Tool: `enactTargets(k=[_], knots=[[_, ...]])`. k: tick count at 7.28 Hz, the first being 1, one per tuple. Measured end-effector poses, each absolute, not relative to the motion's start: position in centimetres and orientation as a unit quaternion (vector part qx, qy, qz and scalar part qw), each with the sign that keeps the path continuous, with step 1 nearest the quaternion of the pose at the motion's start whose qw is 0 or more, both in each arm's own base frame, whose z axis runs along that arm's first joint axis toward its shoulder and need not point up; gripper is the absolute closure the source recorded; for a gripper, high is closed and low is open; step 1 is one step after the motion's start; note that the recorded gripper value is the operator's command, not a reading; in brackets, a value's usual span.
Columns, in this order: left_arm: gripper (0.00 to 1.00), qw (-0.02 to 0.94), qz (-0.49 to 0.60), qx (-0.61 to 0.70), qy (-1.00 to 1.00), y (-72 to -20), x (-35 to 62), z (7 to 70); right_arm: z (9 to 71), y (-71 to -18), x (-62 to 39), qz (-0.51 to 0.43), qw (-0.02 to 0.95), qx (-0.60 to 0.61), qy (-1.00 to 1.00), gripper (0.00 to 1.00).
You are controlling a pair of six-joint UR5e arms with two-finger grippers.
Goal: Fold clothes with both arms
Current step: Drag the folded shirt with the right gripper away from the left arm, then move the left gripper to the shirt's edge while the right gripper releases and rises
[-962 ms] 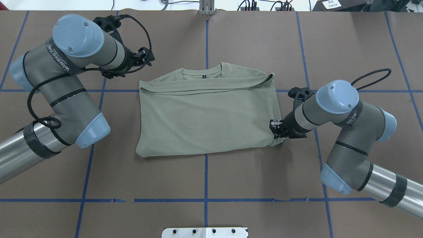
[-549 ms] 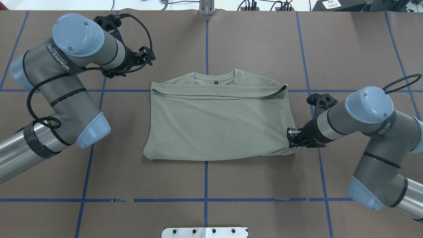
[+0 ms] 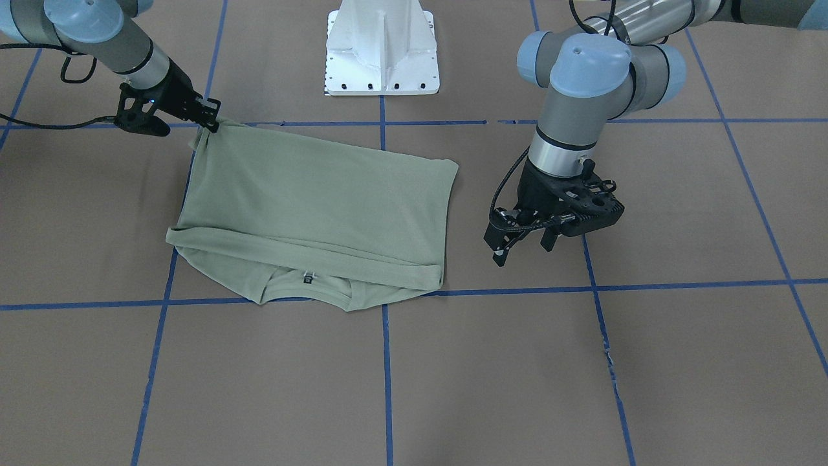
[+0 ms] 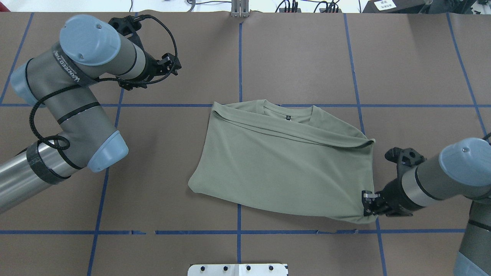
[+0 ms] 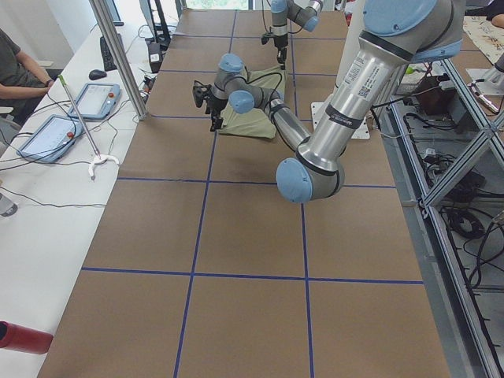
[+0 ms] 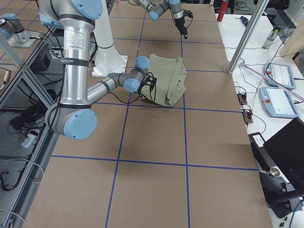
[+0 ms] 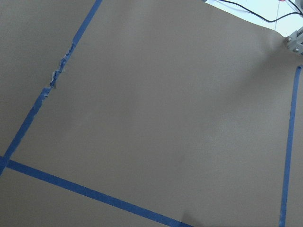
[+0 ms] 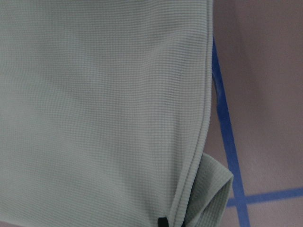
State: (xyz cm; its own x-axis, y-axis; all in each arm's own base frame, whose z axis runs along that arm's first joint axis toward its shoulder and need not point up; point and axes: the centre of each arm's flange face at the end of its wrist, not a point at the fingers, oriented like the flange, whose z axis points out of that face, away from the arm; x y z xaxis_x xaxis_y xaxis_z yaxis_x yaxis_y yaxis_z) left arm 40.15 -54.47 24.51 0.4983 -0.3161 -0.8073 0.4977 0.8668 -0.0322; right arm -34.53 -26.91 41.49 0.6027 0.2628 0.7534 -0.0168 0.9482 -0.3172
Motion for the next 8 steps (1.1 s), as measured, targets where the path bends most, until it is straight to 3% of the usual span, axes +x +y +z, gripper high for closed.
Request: enactTargets(k=[2,3,6,8], knots=[[0.01,0.86,-0.237,0.102,0.44,-54.4,40.2,24.7,41.7,-21.7,-34.5,0.044,0.889,-0.177,-0.421,1.0],[0.01,0.861,-0.236,0.102,0.439,-54.4,40.2,24.9,41.8,-19.8,-34.8,0.028,0.89,-0.193,-0.413,0.02],[0.01,0.861,-0.231,0.101,0.441,-54.2,40.3,24.8,41.1,-18.3,-34.7,0.014,0.887,-0.206,-0.413,0.0],[0.0,0.861,-0.202,0.091,0.457,-51.4,42.3,23.6,39.5,-22.3,-33.5,0.05,0.879,-0.172,-0.442,0.0]])
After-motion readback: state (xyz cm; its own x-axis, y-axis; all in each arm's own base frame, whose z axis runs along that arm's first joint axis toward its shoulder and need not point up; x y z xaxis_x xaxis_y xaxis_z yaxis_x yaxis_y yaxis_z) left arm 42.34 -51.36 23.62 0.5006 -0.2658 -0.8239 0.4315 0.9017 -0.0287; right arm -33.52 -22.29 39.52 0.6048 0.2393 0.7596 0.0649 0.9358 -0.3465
